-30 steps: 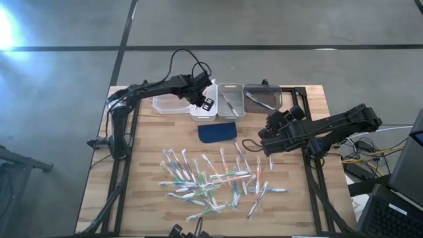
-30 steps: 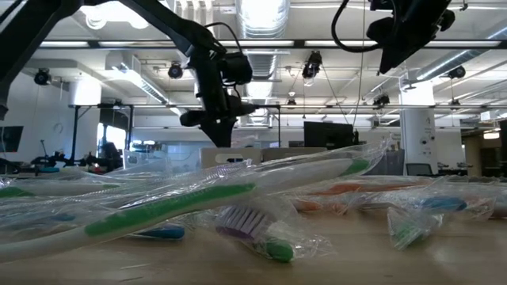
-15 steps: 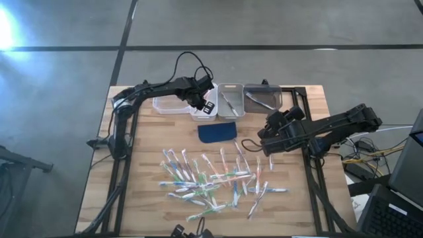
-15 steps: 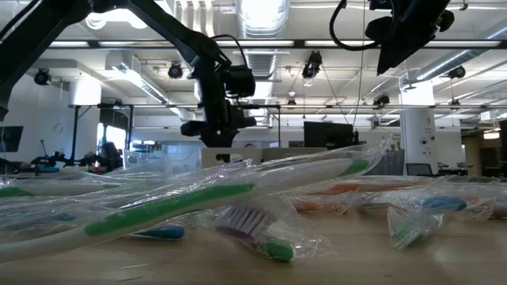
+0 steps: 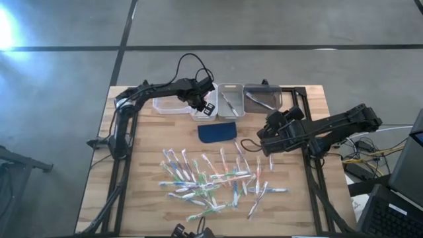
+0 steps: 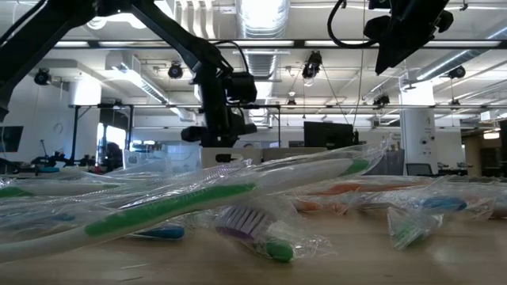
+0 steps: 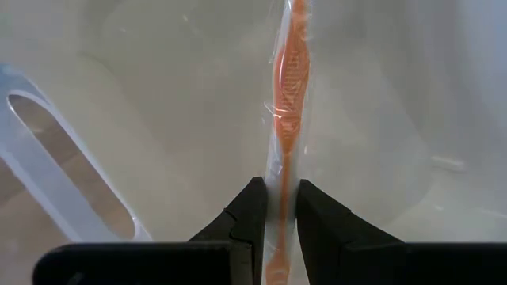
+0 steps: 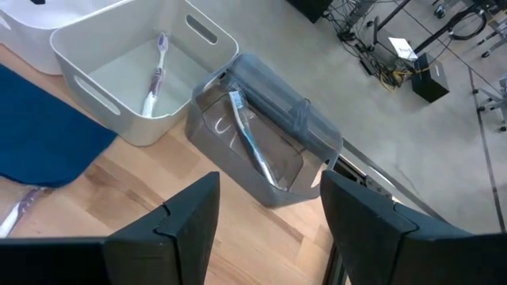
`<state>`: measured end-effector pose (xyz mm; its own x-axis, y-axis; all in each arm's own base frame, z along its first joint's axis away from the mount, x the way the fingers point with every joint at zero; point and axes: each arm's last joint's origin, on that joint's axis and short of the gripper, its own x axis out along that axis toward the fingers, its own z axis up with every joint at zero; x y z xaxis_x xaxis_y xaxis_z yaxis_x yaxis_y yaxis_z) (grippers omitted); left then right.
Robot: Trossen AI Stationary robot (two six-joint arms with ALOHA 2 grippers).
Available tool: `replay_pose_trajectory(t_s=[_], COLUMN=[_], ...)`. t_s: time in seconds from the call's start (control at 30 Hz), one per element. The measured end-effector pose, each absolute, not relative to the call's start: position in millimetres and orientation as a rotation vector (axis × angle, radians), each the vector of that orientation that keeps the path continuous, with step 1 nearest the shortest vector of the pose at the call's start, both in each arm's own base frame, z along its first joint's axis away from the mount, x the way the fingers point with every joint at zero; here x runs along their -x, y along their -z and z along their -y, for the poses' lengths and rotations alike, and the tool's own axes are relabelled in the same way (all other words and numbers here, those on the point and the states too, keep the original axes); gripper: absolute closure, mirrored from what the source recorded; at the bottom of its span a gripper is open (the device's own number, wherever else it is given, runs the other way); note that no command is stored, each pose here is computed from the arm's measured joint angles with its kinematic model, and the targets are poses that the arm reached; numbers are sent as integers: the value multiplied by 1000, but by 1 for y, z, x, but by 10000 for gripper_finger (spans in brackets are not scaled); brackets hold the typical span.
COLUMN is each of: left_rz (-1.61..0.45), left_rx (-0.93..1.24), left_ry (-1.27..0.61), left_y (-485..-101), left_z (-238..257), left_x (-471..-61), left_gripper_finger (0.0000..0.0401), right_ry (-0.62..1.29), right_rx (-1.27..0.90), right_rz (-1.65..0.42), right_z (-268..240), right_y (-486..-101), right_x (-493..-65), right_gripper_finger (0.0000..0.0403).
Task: Pick & Place Toothbrushes
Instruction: Put the orange toothbrush into the white bin, then put the green toothbrush into the transparent bin
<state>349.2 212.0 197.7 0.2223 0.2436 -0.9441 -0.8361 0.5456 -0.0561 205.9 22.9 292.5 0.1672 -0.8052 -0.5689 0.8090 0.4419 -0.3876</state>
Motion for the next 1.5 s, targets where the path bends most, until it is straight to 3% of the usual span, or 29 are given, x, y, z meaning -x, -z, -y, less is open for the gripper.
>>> replay_pose_trajectory(t_s=[0.4,0.8,1.07,1.5], left_rz=[-1099,-1099,-1105,-1115], left_rx=[643,641,650,598], left_ry=[-799,-791,-741,-674], left_y=[-197,-198,-199,-254], left_z=[-213,-212,-211,-202], left_x=[-350,-351,-351,-340], left_gripper_finger=[339,250,223,222], right_ry=[1147,1147,1147,1143], right_rx=[-10,-11,-11,-27], right_rz=[-801,-801,-800,-785], right_z=[-23,-23,-23,-24], right_y=[-292,-292,-292,-292], right_x=[-206,-207,-207,-209], right_gripper_finger=[217,246,270,310])
